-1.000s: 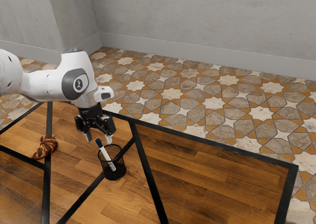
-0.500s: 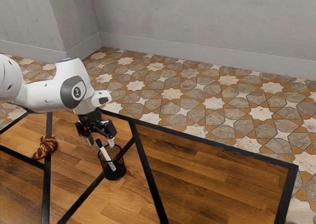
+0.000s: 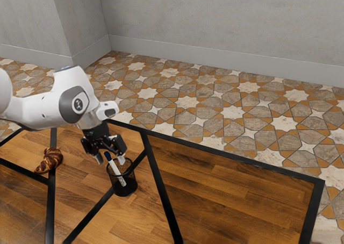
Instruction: Take the marker out of the pen holder and place it to the left of the pen holder.
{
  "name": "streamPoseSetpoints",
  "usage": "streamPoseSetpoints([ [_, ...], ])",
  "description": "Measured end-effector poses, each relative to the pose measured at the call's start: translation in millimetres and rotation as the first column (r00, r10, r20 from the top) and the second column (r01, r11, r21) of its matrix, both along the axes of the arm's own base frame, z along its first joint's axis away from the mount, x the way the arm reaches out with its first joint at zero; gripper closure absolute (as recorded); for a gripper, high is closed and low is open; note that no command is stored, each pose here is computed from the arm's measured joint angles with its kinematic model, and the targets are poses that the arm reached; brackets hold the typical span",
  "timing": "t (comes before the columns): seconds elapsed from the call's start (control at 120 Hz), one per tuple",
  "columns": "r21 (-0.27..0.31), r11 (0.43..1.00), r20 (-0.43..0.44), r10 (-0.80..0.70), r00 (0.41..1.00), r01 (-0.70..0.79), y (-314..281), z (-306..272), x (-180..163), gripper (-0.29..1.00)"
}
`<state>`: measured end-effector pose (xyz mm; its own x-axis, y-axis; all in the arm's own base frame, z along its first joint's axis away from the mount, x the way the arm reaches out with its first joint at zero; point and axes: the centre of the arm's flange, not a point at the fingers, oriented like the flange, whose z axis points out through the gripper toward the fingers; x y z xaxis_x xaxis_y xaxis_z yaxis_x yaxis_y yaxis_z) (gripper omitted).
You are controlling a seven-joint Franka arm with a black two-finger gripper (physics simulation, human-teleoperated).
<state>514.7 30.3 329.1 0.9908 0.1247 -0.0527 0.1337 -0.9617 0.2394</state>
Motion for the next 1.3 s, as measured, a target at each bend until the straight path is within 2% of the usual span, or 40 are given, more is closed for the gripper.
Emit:
streamPoseSetpoints([
  [0.058, -0.001, 1.0, 0.0, 0.0, 1.0, 0.0, 0, 0, -1, 0.11],
  [0.233, -0.003, 1.0, 0.011, 0.006, 1.0, -0.006, 2, 6, -1, 0.48],
  [0.383, -0.008, 1.0, 0.021, 0.014, 1.0, -0.014, 11, 15, -4, 0.65],
  [0.55, -0.005, 1.0, 0.021, 0.011, 1.0, -0.011, 13, 21, -7, 0.73],
  [0.658, 0.011, 1.0, 0.101, -0.025, 0.995, 0.024, 16, 74, -14, 0.74],
  [0.733, 0.021, 1.0, 0.153, 0.003, 0.988, -0.006, 50, 112, -22, 0.75],
  [0.833, 0.029, 0.993, 0.162, 0.104, 0.981, -0.11, 129, 130, -39, 0.76],
  [0.875, 0.065, 0.992, 0.16, 0.101, 0.982, -0.112, 143, 128, -41, 0.76],
  [0.958, 0.221, 0.975, 0.175, -0.036, 0.984, -0.004, 128, 108, -25, 0.76],
  [1.05, 0.386, 0.916, 0.219, -0.208, 0.953, 0.111, 106, 81, -10, 0.77],
  [1.1, 0.454, 0.88, 0.259, -0.282, 0.924, 0.141, 101, 78, -4, 0.77],
  [1.167, 0.509, 0.848, 0.31, -0.343, 0.887, 0.15, 99, 79, 0, 0.76],
  [1.3, 0.555, 0.82, 0.367, -0.393, 0.843, 0.14, 106, 88, 3, 0.46],
])
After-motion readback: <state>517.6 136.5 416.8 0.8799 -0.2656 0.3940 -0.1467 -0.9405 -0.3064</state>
